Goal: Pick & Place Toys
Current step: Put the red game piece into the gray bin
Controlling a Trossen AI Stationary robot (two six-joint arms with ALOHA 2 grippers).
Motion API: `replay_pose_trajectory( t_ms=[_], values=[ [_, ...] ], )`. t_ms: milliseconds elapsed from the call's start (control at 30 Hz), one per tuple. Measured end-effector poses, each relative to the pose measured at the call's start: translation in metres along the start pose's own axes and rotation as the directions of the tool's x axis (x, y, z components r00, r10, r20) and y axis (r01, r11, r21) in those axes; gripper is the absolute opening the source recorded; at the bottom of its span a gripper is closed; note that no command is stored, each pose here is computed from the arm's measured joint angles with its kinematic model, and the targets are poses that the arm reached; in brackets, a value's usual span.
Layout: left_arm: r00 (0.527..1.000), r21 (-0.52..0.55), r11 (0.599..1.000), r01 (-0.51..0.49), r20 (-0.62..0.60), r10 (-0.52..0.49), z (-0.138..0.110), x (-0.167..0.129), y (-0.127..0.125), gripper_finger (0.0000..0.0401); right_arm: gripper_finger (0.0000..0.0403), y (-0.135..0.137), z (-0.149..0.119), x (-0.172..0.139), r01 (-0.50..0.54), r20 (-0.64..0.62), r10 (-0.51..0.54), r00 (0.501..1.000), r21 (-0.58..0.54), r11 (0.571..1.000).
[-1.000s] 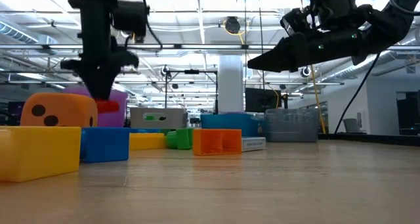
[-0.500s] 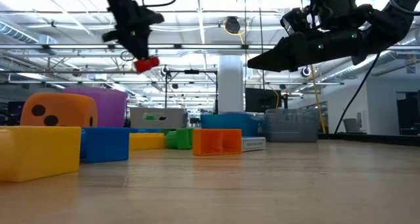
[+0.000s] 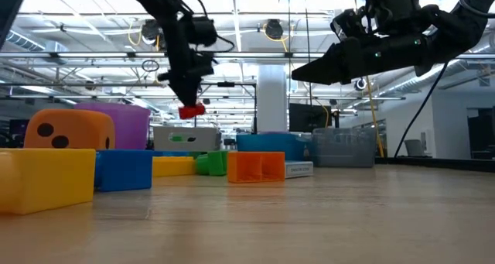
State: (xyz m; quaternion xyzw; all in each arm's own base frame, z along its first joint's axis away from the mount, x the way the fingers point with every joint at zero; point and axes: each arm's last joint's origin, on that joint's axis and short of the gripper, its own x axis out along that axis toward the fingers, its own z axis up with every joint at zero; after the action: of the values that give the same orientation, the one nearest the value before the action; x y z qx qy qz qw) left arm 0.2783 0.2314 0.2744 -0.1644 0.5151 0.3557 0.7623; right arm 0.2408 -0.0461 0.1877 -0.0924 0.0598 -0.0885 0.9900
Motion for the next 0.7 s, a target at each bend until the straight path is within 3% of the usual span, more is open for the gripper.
replay_pose_trajectory(
  t_ms=[300, 700],
  values=[
    [0.996, 0.200, 0.980, 0.002, -0.085, 0.015, 0.005, 0.037, 0.006, 0.0088, 0.0288, 0.000, 0.000, 0.000, 0.000, 0.000, 0.000, 1.000, 0.000, 1.000],
    [0.987, 0.208, 0.978, 0.005, -0.160, 0.028, 0.003, 0.066, 0.012, 0.0088, 0.0288, 0.000, 0.000, 0.000, -0.001, -0.004, 0.001, 1.000, 0.000, 1.000]
  ],
)
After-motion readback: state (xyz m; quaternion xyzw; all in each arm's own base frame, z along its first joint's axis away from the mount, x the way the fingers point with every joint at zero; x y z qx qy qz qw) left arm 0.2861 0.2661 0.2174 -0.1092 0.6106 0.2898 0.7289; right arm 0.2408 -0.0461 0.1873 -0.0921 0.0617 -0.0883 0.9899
